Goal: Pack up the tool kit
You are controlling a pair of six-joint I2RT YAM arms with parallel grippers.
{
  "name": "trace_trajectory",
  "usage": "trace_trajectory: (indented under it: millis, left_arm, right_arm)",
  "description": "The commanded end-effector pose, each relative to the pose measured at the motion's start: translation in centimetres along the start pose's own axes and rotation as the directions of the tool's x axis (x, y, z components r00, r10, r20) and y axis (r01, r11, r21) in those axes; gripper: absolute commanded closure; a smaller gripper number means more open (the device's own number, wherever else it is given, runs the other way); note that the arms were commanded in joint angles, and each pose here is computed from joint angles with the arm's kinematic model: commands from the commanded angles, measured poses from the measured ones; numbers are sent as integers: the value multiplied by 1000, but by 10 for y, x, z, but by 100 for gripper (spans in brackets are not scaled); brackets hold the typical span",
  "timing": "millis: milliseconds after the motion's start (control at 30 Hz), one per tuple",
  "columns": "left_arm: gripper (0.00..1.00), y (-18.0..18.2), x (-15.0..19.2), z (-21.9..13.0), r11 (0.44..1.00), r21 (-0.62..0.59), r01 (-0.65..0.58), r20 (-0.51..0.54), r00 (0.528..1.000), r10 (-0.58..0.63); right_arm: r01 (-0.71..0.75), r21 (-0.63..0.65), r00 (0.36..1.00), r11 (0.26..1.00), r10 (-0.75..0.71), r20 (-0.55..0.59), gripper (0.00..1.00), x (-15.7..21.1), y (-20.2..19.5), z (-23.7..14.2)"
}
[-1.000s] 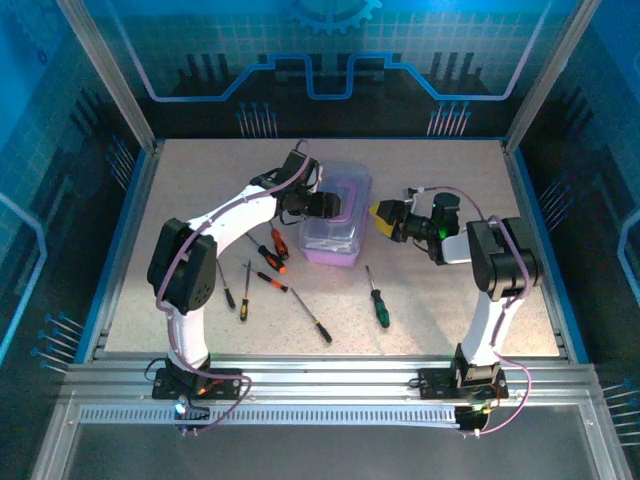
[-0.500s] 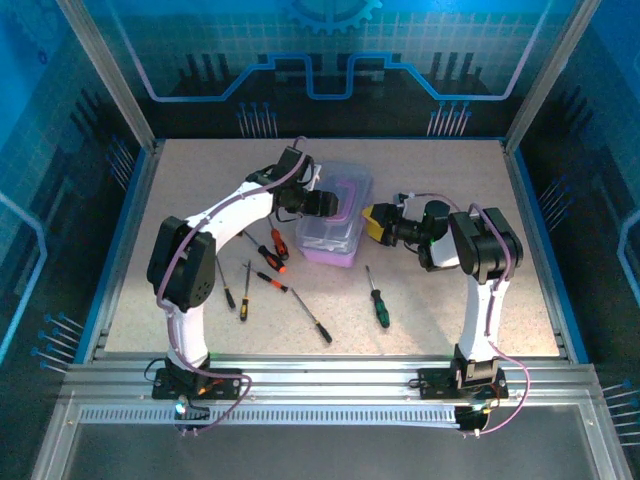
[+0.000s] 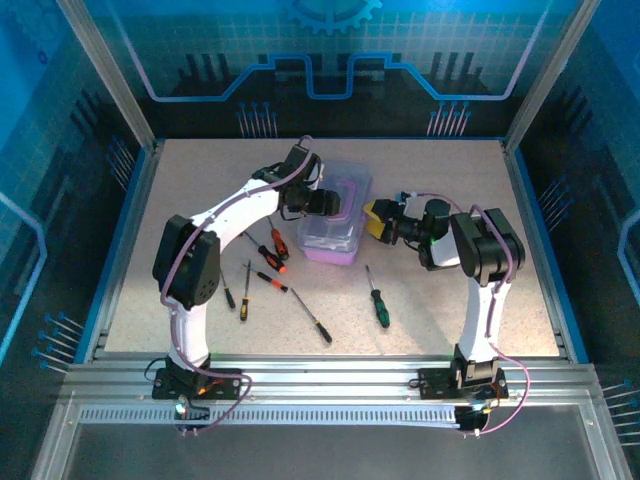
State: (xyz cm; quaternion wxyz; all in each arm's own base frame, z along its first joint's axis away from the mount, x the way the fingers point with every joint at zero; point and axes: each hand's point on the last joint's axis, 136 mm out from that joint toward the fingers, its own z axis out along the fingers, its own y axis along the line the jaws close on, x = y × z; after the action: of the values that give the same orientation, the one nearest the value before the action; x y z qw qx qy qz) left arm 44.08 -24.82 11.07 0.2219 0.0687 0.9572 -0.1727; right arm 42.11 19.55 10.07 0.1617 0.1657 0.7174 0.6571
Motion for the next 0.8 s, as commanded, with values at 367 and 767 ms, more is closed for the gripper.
trace_trajectory:
  millis: [367,767]
  left_arm:
    - [32,113,132,48,883,-465,-68,-392,910,-136]
    - [35,60,92,39,948,-316,-30,-337,938,-82]
  right_arm:
    - [318,-234,948,919,-312,60,36,-11,135,-32]
    - [299,3,945,954,-296,137,40,-24,81,-61]
